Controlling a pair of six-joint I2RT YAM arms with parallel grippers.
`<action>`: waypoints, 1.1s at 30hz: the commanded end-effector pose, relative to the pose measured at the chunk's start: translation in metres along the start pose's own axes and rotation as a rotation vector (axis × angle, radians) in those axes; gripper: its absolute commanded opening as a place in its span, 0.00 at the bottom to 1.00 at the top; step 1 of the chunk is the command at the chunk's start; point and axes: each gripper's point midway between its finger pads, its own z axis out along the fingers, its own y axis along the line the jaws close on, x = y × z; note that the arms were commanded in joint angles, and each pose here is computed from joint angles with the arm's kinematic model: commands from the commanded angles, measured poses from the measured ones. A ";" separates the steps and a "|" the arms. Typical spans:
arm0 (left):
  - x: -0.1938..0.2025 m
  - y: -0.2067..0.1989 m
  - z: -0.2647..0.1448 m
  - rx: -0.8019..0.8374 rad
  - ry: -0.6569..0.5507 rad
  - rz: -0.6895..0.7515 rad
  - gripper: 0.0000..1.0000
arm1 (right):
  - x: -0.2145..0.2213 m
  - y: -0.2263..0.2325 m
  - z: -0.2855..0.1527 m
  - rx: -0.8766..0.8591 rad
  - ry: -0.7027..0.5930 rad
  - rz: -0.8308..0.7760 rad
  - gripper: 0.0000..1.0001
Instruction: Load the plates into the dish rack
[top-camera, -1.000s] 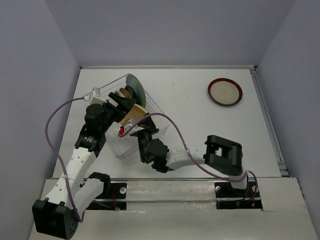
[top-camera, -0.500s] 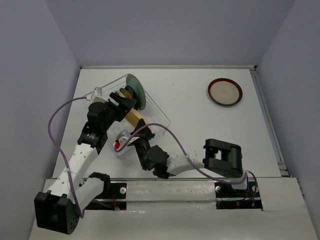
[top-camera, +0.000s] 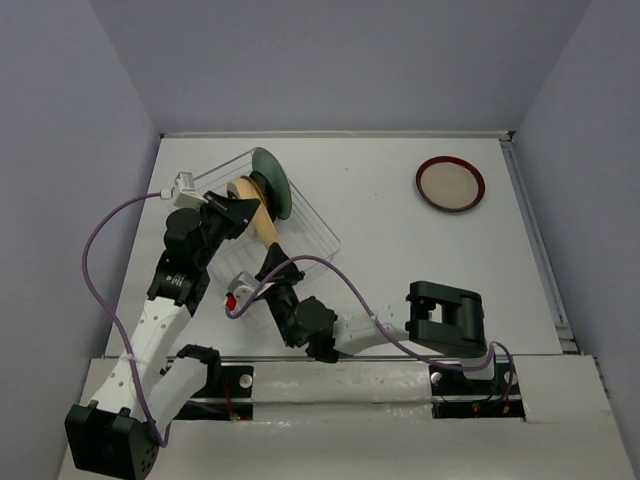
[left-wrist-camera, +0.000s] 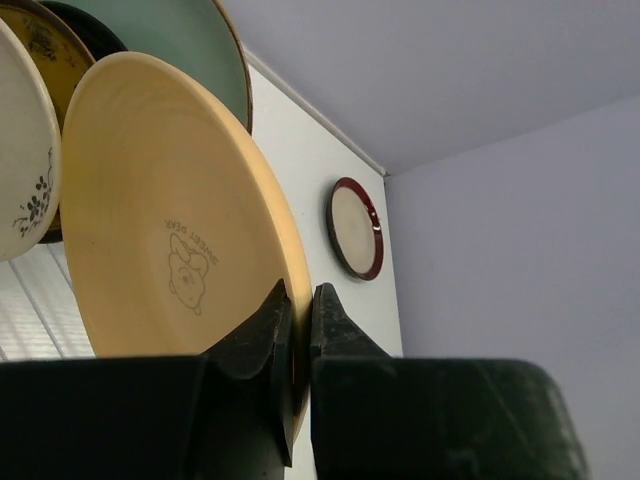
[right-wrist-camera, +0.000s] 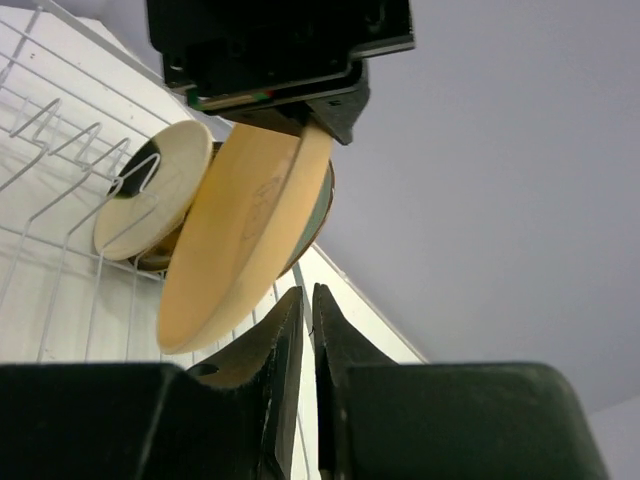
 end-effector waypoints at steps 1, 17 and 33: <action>-0.022 -0.018 -0.011 0.044 -0.084 0.072 0.05 | -0.025 -0.091 -0.006 0.279 -0.097 0.437 0.19; -0.046 -0.068 -0.035 0.156 -0.093 0.084 0.05 | 0.006 -0.140 -0.032 0.243 0.072 0.440 0.75; -0.088 0.014 -0.013 -0.053 -0.145 0.157 0.05 | 0.071 -0.117 -0.056 -0.151 0.278 0.860 0.77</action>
